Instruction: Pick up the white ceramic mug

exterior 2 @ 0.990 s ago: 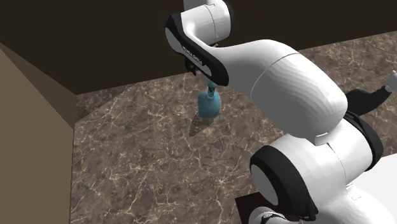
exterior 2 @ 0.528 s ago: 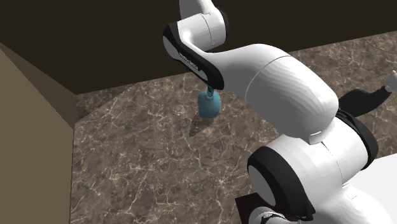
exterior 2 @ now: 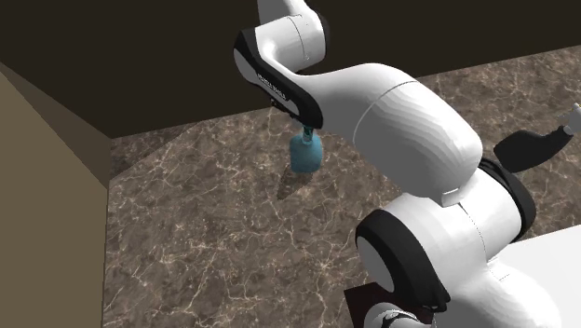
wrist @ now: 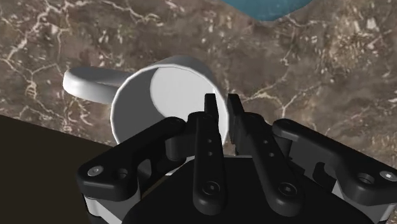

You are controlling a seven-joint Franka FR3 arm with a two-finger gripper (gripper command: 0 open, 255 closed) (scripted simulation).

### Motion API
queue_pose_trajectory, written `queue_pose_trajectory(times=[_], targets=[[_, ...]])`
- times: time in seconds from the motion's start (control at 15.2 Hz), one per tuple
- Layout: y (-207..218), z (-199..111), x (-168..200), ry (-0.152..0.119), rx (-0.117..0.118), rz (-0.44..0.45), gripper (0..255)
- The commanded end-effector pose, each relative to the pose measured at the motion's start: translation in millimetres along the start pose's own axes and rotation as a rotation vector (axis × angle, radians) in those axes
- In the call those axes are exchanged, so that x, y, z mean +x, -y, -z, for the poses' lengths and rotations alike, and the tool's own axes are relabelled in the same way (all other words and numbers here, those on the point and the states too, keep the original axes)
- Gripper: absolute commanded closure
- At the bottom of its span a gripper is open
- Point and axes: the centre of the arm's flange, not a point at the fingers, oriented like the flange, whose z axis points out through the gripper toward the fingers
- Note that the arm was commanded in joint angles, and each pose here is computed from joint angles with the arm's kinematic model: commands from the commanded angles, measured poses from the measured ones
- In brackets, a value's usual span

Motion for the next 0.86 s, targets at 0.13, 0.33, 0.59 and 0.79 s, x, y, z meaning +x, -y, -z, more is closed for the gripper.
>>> queue_pose_trajectory(times=[0.13, 0.33, 0.59, 0.79], targets=[[-21, 19, 0, -0.039, -0.008, -0.027, 255], [-22, 35, -3, -0.039, -0.008, -0.027, 255], [-22, 55, -7, -0.039, -0.008, -0.027, 255], [-22, 61, -8, -0.039, -0.008, -0.027, 255]])
